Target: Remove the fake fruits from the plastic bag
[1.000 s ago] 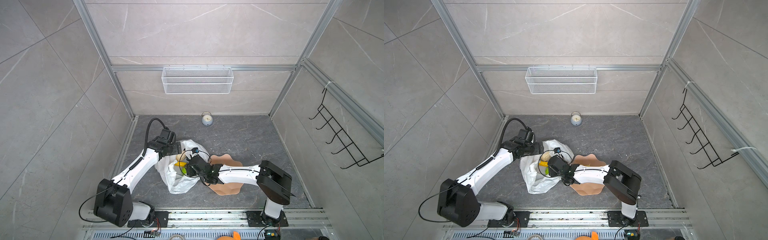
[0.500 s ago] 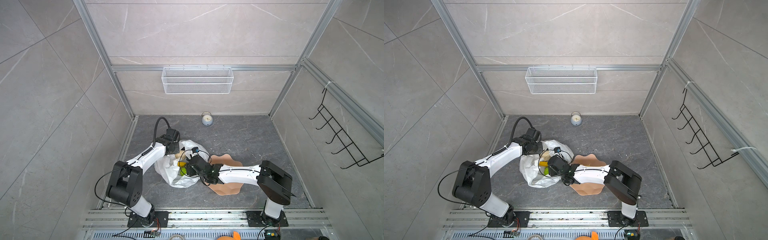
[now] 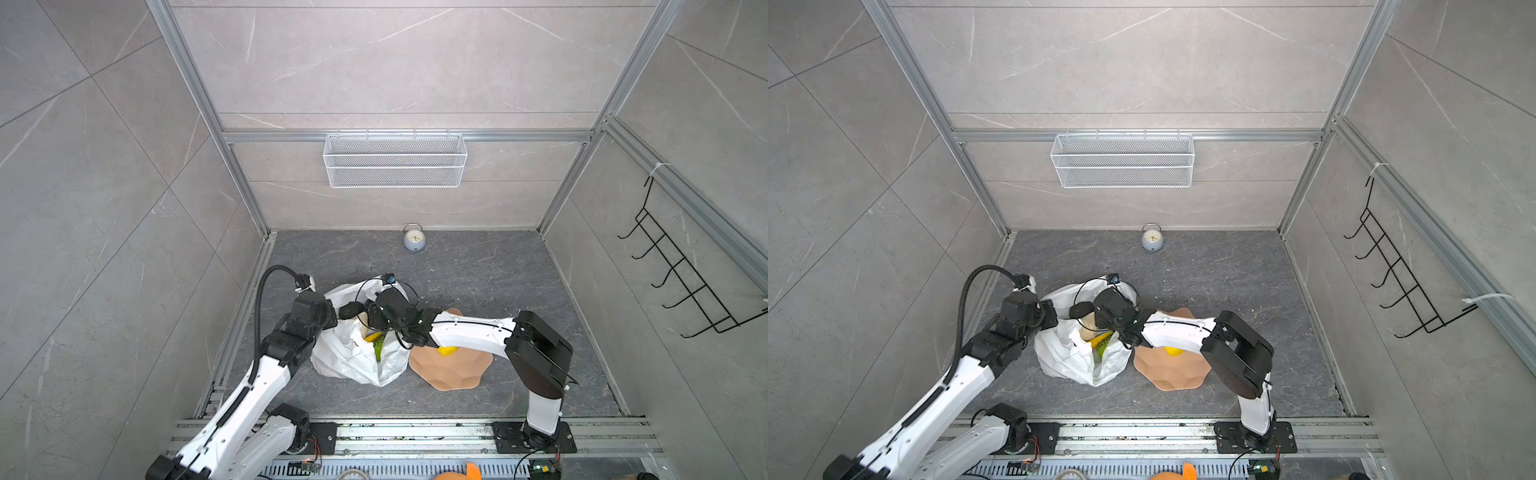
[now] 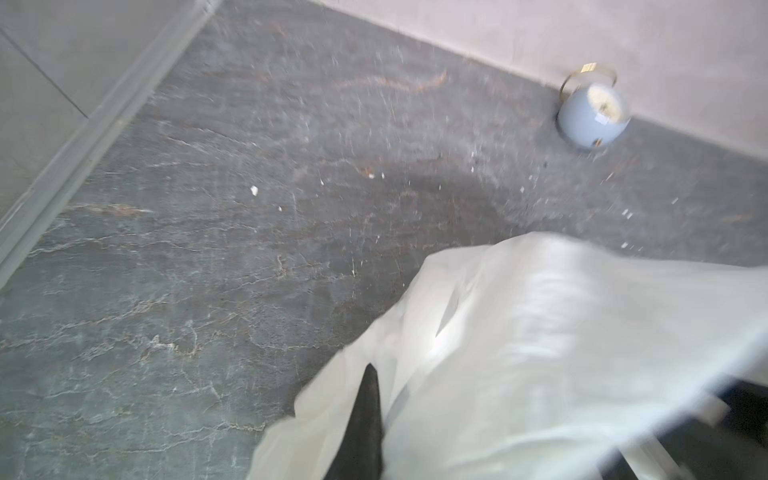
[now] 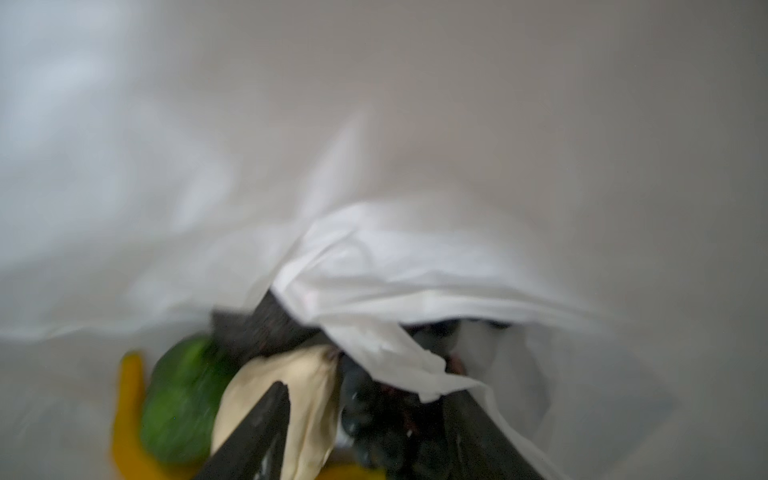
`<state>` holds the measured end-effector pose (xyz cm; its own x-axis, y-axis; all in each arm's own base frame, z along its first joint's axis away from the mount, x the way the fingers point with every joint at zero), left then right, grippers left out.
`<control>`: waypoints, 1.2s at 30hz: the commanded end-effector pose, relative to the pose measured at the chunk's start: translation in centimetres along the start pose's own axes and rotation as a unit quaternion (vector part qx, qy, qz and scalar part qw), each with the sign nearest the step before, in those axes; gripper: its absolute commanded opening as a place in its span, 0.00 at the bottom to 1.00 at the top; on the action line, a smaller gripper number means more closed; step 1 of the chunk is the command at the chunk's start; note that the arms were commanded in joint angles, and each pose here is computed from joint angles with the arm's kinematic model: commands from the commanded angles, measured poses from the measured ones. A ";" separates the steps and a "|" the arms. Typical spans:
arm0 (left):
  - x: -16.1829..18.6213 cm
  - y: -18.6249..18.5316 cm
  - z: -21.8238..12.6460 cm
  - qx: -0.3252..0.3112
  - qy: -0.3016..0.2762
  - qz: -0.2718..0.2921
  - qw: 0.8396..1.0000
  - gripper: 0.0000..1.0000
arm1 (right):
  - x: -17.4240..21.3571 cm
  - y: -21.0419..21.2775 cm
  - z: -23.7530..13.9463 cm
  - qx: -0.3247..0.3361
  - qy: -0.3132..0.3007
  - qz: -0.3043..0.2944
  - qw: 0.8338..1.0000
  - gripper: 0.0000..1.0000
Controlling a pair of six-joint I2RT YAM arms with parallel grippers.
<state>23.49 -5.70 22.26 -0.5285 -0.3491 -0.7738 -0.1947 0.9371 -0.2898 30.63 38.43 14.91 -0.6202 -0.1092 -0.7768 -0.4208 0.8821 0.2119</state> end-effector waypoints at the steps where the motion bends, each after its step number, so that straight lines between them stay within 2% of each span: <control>1: -1.1 1.2 -1.7 -0.015 -0.060 -0.034 0.998 0.00 | -1.3 0.4 2.4 0.001 0.005 -0.039 0.999 0.61; 4: -0.4 1.8 -2.3 -0.008 -0.063 -0.047 0.997 0.00 | -3.3 1.7 3.8 -0.010 0.004 -0.052 0.999 0.61; 7: 0.5 1.8 -2.3 0.007 -0.045 -0.049 0.998 0.00 | -4.5 2.7 3.4 -0.029 0.001 -0.052 0.998 0.61; 11: 2.1 0.6 -1.8 0.054 0.015 -0.046 0.997 0.00 | -3.8 3.7 0.6 -0.062 0.012 -0.053 0.997 0.62; 17: 4.8 1.7 -1.4 0.021 0.074 -0.062 0.995 0.00 | -0.1 6.1 -5.0 -0.108 0.030 -0.078 0.991 0.62; 22: 6.1 2.4 -1.4 0.018 0.090 -0.070 0.993 0.00 | 1.4 5.4 -8.4 -0.123 0.029 -0.080 0.989 0.62; 31: 7.4 1.2 -0.5 0.050 0.111 -0.059 0.991 0.00 | -1.0 5.3 -13.0 -0.136 -0.001 -0.093 0.986 0.63; 36: 7.1 1.4 -0.5 0.031 0.101 -0.062 0.992 0.00 | 1.4 7.2 -13.8 -0.148 0.017 -0.135 0.980 0.61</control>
<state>18.52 -6.83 15.56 -0.6965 -0.4207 -0.5813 -0.2133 0.8949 -0.3920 19.30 38.07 24.39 -0.5043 -0.2609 -0.8232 -0.7083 0.6703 0.2214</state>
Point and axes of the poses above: each gripper's point midway between its finger pads, its own z axis out along the fingers, its own y axis along the line the jaws close on, x = y × z, the point moved 6 cm from there along -z, back along the fingers, and after that the axes turned 5 degrees about -z, right-handed, at the moved point
